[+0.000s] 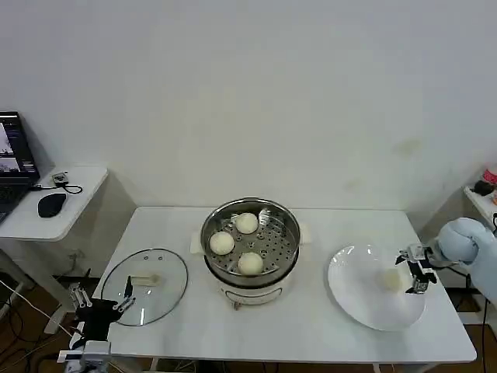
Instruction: Take steamed baozi put them in steamer then cover it.
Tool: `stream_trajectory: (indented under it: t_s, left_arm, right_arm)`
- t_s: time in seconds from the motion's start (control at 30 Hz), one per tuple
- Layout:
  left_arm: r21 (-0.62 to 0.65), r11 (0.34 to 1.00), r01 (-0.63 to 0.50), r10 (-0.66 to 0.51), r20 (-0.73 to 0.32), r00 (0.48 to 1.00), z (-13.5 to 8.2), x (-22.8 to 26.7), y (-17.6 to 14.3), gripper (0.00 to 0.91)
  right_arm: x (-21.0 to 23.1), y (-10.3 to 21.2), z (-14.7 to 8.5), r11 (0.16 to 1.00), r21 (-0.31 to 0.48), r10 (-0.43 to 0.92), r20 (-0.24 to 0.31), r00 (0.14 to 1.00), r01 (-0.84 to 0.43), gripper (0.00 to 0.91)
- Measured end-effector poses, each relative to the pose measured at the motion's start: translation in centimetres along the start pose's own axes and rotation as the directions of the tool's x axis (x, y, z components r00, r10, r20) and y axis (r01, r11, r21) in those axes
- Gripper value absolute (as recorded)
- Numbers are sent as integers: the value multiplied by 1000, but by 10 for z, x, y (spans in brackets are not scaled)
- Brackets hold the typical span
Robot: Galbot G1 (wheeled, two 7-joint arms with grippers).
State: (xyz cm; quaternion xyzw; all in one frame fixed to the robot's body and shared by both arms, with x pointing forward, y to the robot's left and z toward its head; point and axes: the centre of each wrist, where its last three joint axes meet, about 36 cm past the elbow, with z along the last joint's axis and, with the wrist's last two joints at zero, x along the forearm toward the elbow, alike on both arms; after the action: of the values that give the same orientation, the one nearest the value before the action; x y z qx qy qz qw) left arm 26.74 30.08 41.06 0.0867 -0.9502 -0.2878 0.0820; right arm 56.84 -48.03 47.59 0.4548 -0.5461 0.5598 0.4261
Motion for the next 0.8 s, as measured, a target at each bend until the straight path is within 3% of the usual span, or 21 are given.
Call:
stream_trajectory:
  t_s: [0.2,0.57,0.8]
  left_arm:
    - [-1,1000,1,-1,-2,1000,1,0,0,907]
    - [-2,1000,2,-2,-2,1000,1,0,0,907]
    - [-2,1000,4,-4,2,1000,-1,1,1,907]
  right_arm:
    - [-15,2,-2,1000,-8,-20,-7,1000,20,867]
    - [-25,-3,-5,1000,-21,-12,-11,1000,12,665]
    - [-21,-6,-6,1000,-20,-7,-10,1000,7,645]
